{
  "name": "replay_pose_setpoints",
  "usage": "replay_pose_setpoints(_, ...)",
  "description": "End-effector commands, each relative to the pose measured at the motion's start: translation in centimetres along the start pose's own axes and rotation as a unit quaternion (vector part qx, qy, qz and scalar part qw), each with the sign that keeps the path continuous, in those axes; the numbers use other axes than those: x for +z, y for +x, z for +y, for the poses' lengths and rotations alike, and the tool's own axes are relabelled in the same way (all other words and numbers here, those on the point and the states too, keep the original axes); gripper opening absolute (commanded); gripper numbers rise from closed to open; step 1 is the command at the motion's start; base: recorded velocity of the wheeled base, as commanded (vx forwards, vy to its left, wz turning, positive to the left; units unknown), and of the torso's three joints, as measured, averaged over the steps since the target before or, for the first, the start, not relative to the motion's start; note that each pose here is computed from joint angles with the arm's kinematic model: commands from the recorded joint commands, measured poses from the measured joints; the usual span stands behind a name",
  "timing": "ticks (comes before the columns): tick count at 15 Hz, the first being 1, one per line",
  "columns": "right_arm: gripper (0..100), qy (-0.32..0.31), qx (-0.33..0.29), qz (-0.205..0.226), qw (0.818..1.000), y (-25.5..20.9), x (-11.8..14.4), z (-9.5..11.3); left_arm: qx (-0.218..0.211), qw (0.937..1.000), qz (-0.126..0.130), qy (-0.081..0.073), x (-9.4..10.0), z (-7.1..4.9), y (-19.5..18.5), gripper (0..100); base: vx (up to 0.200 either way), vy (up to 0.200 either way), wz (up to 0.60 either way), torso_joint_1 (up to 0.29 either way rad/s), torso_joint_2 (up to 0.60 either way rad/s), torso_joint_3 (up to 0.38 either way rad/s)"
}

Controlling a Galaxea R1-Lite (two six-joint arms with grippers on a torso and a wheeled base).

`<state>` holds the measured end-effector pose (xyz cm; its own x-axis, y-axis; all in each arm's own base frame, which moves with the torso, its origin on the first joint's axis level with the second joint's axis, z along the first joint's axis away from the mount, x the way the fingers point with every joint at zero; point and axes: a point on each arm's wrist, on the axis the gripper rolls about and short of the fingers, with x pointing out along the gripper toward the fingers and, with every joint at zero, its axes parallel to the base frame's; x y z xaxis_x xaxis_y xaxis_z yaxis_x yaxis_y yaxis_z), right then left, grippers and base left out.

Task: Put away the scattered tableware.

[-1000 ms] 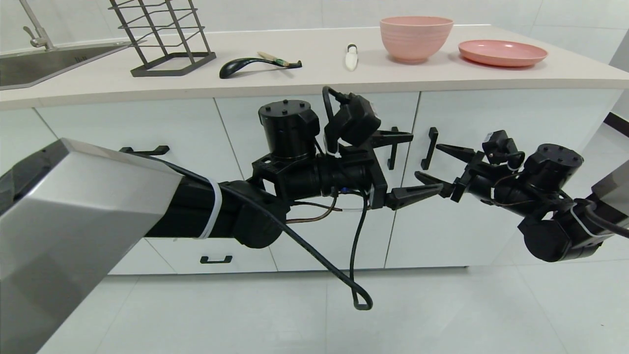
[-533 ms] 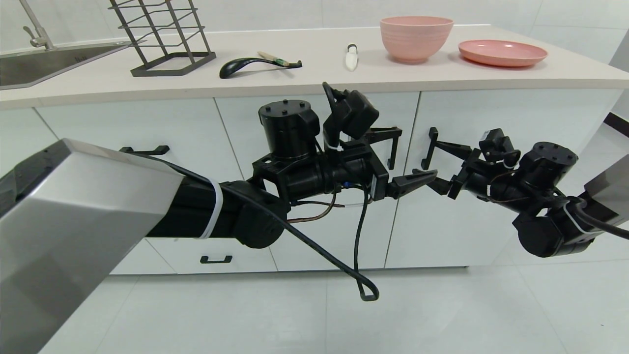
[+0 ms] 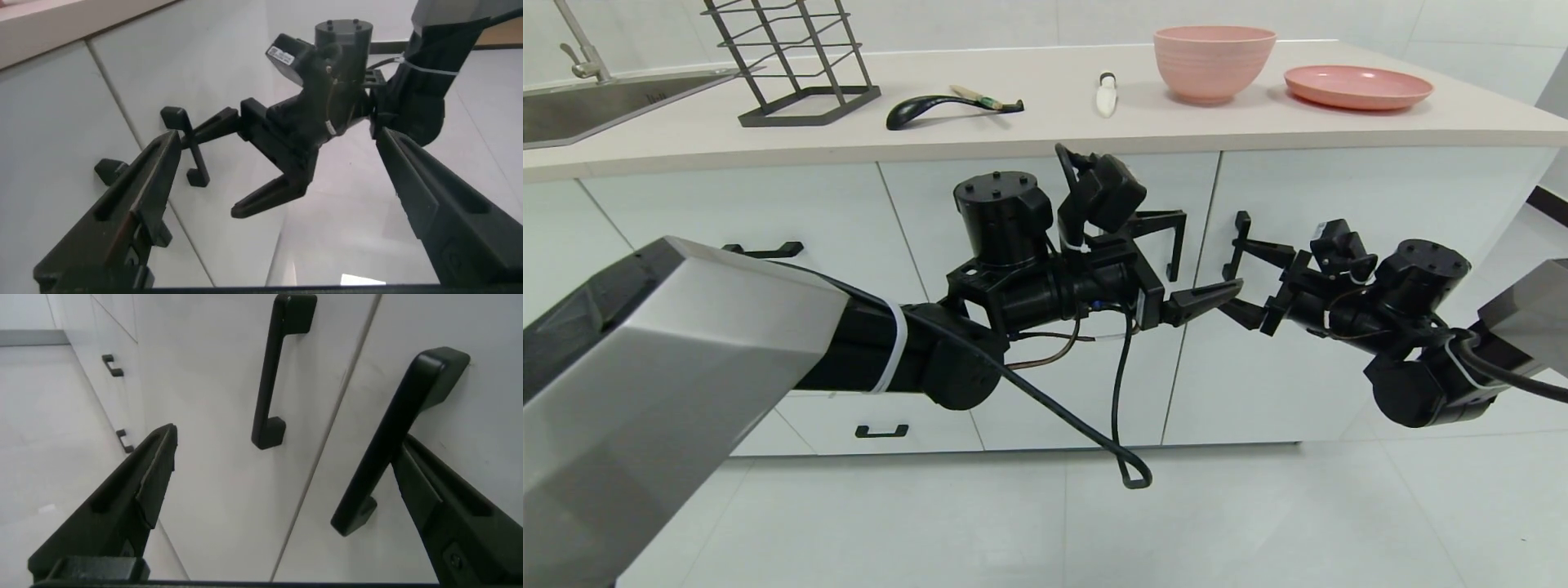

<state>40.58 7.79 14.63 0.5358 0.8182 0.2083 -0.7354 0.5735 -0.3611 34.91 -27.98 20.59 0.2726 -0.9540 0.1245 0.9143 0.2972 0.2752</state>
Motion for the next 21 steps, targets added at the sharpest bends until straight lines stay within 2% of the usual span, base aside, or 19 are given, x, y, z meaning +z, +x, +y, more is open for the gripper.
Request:
replay_pose_setpoints(1,100,-0.004,0.006,-0.006,1.000,0.5,-0.2,-0.1,0.003,1.0000,0.001,0.000,-0.5,0.5,0.1,100,0.000,0.000,0.00,0.000,0.00,0.000)
replay_pose_setpoints(3,100,-0.006,0.009,-0.009,1.000,0.8,-0.6,-0.4,0.009,1.0000,0.001,0.001,-1.0,1.0,0.2,100,0.000,0.000,0.00,0.000,0.00,0.000)
replay_pose_setpoints(5,100,-0.004,0.019,-0.009,1.000,0.8,-0.9,-0.4,0.014,0.9998,-0.004,-0.012,-1.1,1.4,0.6,100,0.000,0.000,0.00,0.000,0.00,0.000)
replay_pose_setpoints(6,100,-0.008,0.041,-0.015,0.999,0.7,-0.5,-0.2,0.017,0.9996,-0.010,-0.018,-1.0,1.5,0.8,100,0.000,0.000,0.00,0.000,0.00,0.000)
replay_pose_setpoints(8,100,-0.014,0.058,-0.021,0.998,0.5,0.5,-0.1,0.024,0.9995,-0.008,-0.020,-1.1,1.5,0.8,100,0.000,0.000,0.00,0.000,0.00,0.000)
replay_pose_setpoints(10,100,-0.004,0.073,-0.015,0.997,-0.8,2.1,1.2,0.025,0.9994,-0.004,-0.023,-1.7,1.4,1.0,100,0.000,0.000,0.00,0.000,0.00,0.000)
replay_pose_setpoints(14,100,0.012,0.108,-0.001,0.994,-3.6,4.3,3.9,0.014,0.9995,-0.008,-0.026,-2.2,0.1,2.1,100,0.000,0.000,0.00,0.000,0.00,0.000)
replay_pose_setpoints(16,100,0.027,0.129,0.009,0.991,-5.9,5.7,6.1,-0.002,0.9995,-0.013,-0.028,-2.1,-1.3,3.2,100,0.000,0.000,0.00,0.000,0.00,0.000)
replay_pose_setpoints(17,100,0.030,0.133,0.013,0.991,-6.7,6.2,7.0,0.005,0.9993,-0.011,-0.036,-2.4,-2.2,4.0,100,0.000,0.000,0.00,0.000,0.00,0.000)
replay_pose_setpoints(18,100,0.034,0.135,0.018,0.990,-7.5,6.5,7.8,0.022,0.9983,-0.018,-0.051,-2.4,-2.9,4.9,100,0.000,0.000,0.00,0.000,0.00,0.000)
replay_pose_setpoints(19,100,0.037,0.136,0.020,0.990,-7.8,6.6,8.2,0.025,0.9977,-0.025,-0.058,-2.3,-3.3,5.3,100,0.000,0.000,0.00,0.000,0.00,0.000)
replay_pose_setpoints(20,100,0.041,0.135,0.023,0.990,-8.7,7.1,8.9,0.017,0.9956,-0.057,-0.072,-2.0,-4.3,6.7,100,0.000,0.000,0.00,0.000,0.00,0.000)
replay_pose_setpoints(21,100,0.043,0.136,0.025,0.989,-9.1,7.3,9.3,0.011,0.9946,-0.070,-0.075,-2.0,-4.9,7.5,100,0.000,0.000,0.00,0.000,0.00,0.000)
